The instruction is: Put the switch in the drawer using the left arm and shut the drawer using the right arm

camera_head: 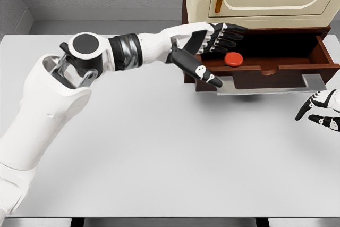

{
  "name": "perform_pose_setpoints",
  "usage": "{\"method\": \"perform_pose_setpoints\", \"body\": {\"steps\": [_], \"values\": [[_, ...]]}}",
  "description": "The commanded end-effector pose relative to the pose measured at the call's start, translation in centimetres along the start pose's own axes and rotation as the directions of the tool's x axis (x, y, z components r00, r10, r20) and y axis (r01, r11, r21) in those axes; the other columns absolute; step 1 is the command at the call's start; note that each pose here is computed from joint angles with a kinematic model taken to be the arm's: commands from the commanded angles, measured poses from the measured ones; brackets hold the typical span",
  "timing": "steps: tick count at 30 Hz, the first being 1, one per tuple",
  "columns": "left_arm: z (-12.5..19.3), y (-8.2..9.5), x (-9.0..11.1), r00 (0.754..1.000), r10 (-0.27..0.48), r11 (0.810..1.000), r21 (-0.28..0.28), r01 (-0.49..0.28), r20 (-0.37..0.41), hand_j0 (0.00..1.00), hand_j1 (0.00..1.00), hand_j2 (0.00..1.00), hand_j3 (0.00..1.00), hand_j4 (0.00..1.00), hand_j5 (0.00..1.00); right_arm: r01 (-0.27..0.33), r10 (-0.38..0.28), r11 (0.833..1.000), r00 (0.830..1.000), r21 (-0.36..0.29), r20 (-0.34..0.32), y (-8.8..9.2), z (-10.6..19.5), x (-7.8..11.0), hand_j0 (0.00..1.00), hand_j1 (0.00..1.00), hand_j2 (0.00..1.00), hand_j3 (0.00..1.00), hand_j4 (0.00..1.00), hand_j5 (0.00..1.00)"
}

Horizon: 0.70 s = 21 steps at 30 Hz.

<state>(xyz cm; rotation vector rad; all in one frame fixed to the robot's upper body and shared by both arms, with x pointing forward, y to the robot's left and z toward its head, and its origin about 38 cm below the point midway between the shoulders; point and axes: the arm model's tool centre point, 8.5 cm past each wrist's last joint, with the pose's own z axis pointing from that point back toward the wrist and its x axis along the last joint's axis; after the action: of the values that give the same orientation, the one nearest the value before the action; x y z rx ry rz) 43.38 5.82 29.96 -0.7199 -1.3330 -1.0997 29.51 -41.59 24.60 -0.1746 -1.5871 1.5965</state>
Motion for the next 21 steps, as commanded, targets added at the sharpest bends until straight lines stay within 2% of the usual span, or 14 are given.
{"method": "perform_pose_setpoints", "body": {"steps": [1, 8, 12, 17, 21], "values": [[-0.3, 0.7, -0.9, 1.000, 0.015, 1.000, 0.021, -0.014, -0.027, 1.00, 1.00, 1.00, 1.00, 1.00, 1.00, 0.011, -0.011, 1.000, 1.000, 0.003, 0.004, 0.2, -0.1, 0.0, 0.50, 0.50, 0.50, 0.50, 0.50, 0.50], [-2.0, -0.6, 0.4, 1.000, 0.021, 0.999, -0.030, -0.021, 0.008, 0.99, 0.99, 0.99, 0.99, 0.99, 0.99, 0.010, -0.010, 1.000, 1.000, 0.000, 0.007, 0.1, -0.2, 0.0, 0.50, 0.50, 0.50, 0.50, 0.50, 0.50], [-1.9, -0.3, 0.5, 1.000, 0.020, 0.999, -0.025, -0.020, 0.009, 0.98, 0.98, 0.98, 0.98, 0.98, 0.98, 0.009, -0.009, 1.000, 1.000, 0.001, 0.006, 0.1, -0.2, 0.0, 0.50, 0.50, 0.50, 0.50, 0.50, 0.50], [-2.1, 0.8, -0.9, 0.998, 0.056, 0.998, -0.001, -0.056, -0.027, 0.98, 0.98, 0.98, 0.98, 0.98, 0.98, 0.011, -0.011, 1.000, 1.000, 0.003, 0.006, 0.2, -0.2, 0.0, 0.50, 0.50, 0.50, 0.50, 0.50, 0.50], [-2.2, 0.8, -1.0, 0.998, 0.062, 0.998, -0.005, -0.062, -0.029, 0.98, 0.98, 0.98, 0.98, 0.98, 0.98, 0.017, -0.017, 1.000, 1.000, 0.012, 0.009, 0.5, -0.4, 0.0, 0.50, 0.50, 0.50, 0.50, 0.50, 0.50]]}}
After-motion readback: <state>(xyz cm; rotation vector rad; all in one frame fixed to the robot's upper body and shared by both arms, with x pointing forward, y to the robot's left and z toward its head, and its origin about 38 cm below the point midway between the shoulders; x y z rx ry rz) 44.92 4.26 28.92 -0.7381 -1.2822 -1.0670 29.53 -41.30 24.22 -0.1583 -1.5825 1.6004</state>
